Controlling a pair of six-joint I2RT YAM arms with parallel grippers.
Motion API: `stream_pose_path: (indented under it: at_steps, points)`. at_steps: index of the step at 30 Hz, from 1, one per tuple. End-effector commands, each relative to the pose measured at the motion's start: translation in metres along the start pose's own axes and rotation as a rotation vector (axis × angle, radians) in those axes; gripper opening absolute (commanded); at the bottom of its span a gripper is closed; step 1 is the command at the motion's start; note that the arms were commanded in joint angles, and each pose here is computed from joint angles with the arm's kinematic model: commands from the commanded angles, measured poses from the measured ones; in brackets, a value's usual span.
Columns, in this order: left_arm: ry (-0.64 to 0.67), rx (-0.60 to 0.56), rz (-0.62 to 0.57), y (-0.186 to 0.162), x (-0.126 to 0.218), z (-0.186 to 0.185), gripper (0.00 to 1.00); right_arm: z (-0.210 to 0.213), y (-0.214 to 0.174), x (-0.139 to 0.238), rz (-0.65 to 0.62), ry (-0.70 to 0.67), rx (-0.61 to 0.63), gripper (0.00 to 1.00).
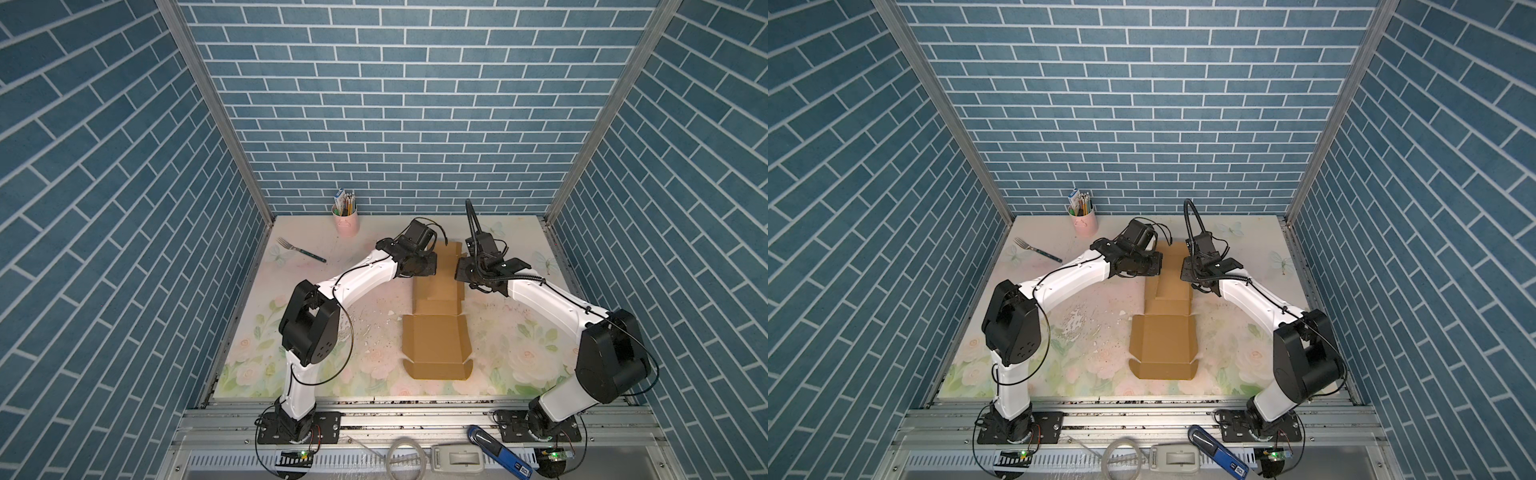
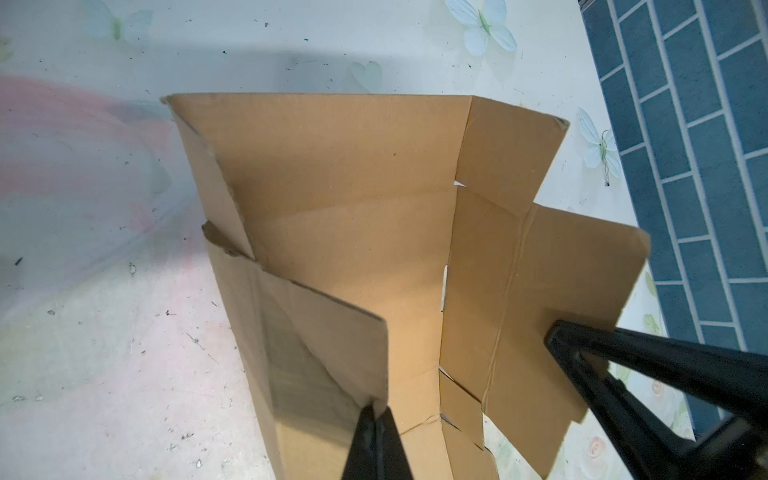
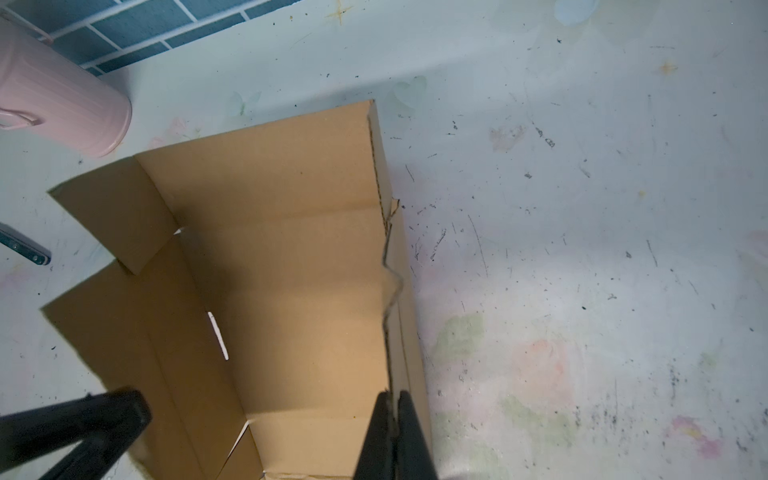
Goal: Fold the paper box
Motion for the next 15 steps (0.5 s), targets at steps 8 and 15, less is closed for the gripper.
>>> stream_pose_path:
  at_steps: [8, 15]
  points:
    - [-0.037, -0.070, 0.013, -0.016, 0.026, -0.004, 0.20, 0.002, 0.014, 0.032, -0.174, 0.078, 0.065, 0.00]
    - [0.016, -0.078, -0.035, -0.009, 0.062, 0.027, 0.39, -0.005, 0.016, 0.035, -0.209, 0.095, 0.107, 0.00]
Point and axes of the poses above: each gripper's point midway between its finger pads, its own x axis back along the fingers, its own z axis along the line the jaws close on, y = z × x, the point moved 5 cm from there along x, back along the fingers, and after that the axes turned 1 degree about -x, right-handed, at the moved point
